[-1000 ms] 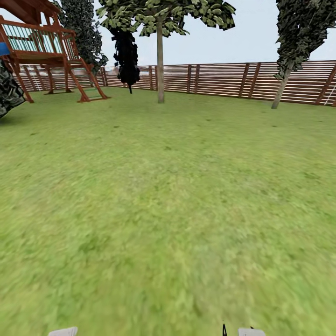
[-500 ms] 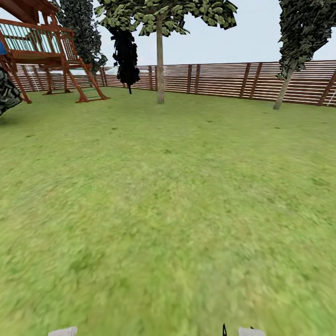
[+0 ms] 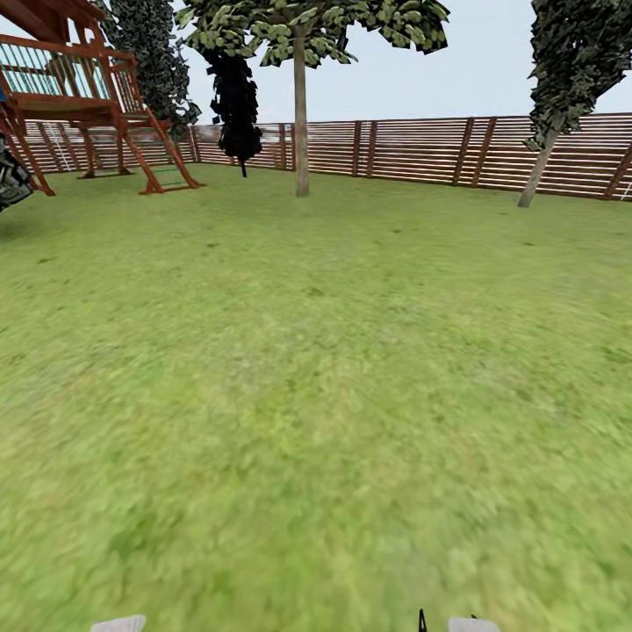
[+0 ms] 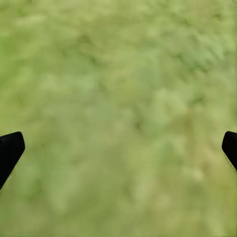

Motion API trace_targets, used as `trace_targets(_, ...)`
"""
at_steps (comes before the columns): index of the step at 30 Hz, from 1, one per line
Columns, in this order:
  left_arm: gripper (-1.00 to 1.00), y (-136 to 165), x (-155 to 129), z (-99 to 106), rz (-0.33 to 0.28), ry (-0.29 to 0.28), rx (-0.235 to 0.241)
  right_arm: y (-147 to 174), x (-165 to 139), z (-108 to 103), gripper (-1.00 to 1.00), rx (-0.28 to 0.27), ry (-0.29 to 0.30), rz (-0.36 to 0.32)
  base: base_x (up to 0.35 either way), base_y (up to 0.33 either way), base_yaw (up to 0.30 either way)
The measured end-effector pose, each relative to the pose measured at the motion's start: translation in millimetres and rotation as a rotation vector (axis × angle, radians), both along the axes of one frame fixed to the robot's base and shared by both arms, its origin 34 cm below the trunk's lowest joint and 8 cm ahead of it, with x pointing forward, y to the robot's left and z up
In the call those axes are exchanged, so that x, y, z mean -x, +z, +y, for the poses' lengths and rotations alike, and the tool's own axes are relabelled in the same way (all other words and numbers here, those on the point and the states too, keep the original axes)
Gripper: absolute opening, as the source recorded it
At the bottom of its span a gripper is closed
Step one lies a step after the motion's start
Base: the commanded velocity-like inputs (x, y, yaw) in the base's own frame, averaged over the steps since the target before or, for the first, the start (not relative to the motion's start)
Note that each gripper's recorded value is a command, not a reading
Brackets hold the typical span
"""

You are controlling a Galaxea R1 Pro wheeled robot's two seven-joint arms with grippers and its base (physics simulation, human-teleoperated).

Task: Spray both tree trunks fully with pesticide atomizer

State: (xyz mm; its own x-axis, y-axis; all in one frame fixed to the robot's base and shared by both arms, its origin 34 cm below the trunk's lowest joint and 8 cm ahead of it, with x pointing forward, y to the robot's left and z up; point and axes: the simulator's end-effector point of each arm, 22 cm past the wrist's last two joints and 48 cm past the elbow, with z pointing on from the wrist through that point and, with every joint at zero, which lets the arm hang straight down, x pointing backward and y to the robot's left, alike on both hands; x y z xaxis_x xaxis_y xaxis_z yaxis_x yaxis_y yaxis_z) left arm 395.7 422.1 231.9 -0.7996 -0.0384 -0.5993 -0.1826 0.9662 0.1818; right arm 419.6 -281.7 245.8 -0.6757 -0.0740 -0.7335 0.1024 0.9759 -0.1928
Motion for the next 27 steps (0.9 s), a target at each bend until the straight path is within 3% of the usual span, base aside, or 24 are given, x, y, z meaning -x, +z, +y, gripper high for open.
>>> trace_targets(27,-1.0,-0.1,0.4,0.1,0.001,0.0,0.0,0.1,-0.1,0.0,1.0,0.0,0.0,0.0,0.34,0.0,0.0)
